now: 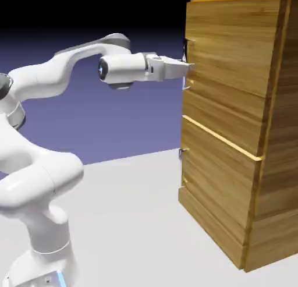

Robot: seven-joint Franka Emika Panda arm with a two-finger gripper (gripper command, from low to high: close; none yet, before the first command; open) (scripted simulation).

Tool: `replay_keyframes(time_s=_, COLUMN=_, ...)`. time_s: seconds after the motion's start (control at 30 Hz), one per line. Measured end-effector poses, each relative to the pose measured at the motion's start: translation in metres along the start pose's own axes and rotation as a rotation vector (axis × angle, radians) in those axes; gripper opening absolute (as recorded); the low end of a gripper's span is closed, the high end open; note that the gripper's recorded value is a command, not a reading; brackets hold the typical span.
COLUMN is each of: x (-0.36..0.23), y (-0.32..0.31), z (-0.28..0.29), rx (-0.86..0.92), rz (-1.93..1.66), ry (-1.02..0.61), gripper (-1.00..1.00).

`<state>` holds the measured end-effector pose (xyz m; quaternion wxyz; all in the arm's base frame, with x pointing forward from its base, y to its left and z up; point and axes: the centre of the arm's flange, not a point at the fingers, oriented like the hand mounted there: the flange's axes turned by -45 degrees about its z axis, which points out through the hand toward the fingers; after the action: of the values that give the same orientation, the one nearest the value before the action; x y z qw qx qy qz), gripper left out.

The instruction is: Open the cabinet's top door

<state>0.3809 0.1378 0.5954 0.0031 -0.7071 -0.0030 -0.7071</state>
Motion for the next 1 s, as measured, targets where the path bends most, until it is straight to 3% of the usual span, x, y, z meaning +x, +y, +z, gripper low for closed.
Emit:
replay_keyframes(time_s=0.43, x=0.0, y=0.073, z=-0.112, rx=0.357, rz=0.0, ry=0.0, gripper=-1.0)
replay_keyframes(time_s=1.0, x=0.0, y=0.173, z=-0.188, rx=0.692, rz=0.0, ry=0.0, gripper=-1.0)
